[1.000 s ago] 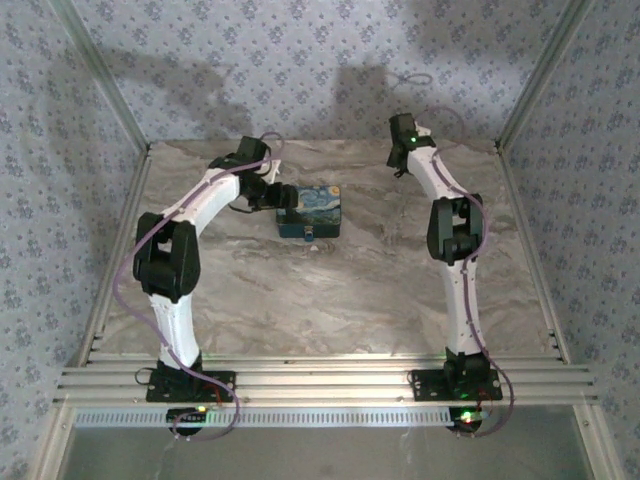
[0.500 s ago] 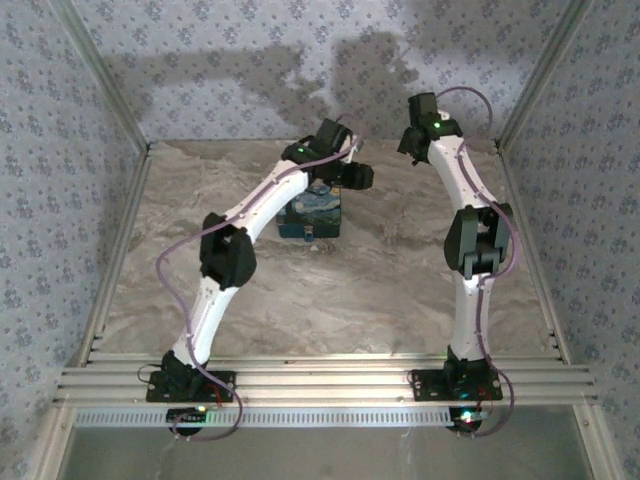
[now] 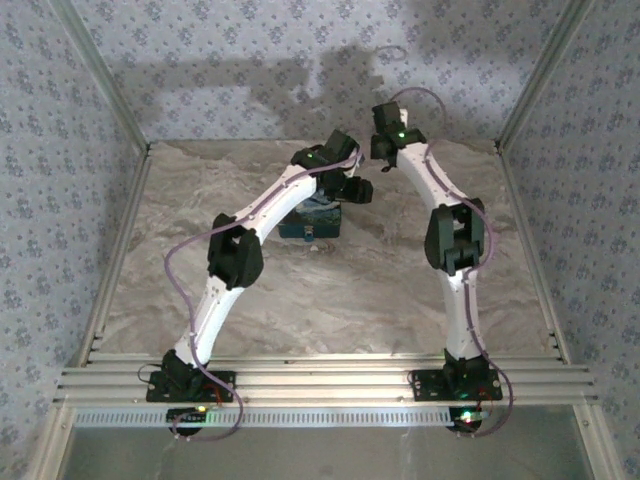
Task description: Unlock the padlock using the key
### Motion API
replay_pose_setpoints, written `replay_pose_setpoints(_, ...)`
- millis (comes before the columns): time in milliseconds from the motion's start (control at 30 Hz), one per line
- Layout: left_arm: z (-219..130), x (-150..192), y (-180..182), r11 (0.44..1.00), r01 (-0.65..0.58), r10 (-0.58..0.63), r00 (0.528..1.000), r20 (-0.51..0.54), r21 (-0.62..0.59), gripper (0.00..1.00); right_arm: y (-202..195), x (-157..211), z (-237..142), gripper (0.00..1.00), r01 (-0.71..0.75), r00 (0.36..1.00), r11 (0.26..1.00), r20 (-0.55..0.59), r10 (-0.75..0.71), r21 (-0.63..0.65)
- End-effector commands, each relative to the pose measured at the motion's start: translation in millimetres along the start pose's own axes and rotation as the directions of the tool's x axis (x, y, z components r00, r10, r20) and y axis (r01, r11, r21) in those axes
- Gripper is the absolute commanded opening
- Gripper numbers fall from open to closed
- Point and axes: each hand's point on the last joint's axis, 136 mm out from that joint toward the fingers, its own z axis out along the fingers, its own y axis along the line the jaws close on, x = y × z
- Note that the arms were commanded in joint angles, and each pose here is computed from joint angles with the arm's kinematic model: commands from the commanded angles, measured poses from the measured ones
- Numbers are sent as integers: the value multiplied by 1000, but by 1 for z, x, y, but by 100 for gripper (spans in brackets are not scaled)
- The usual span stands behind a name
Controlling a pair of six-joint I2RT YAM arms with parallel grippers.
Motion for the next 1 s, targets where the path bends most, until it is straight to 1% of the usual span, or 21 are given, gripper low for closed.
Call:
replay_pose_setpoints(0,-30,5,-1,998,-48,48,999,14,-40,62,5,-3,36,76,155,985,986,70,-159,70)
replay_pose_setpoints(100,-31,11,8,997,-53,53,999,6,-62,63,-4,4,53,77,180,980,978,68,-187,102)
replay_pose_setpoints(333,-23,13,13,996,-56,55,998,-23,-65,63,-39,2,65,80,173,977,970,99,-191,172)
replay_pose_setpoints(467,-17,13,12,997,-53,51,998,-31,-59,63,-57,5,67,80,136,982,975,104,-155,174)
replay_pose_setpoints(767,-12,19,17,996,-57,53,997,-58,-73,63,-89,8,67,81,109,984,971,116,-137,215)
replay_pose_setpoints(800,-12,19,18,995,-58,54,997,-59,-76,63,-93,7,67,81,90,986,972,120,-118,217)
replay_pose_setpoints(967,-14,19,18,994,-72,67,996,-61,-81,63,-97,4,65,81,61,987,975,134,-91,215)
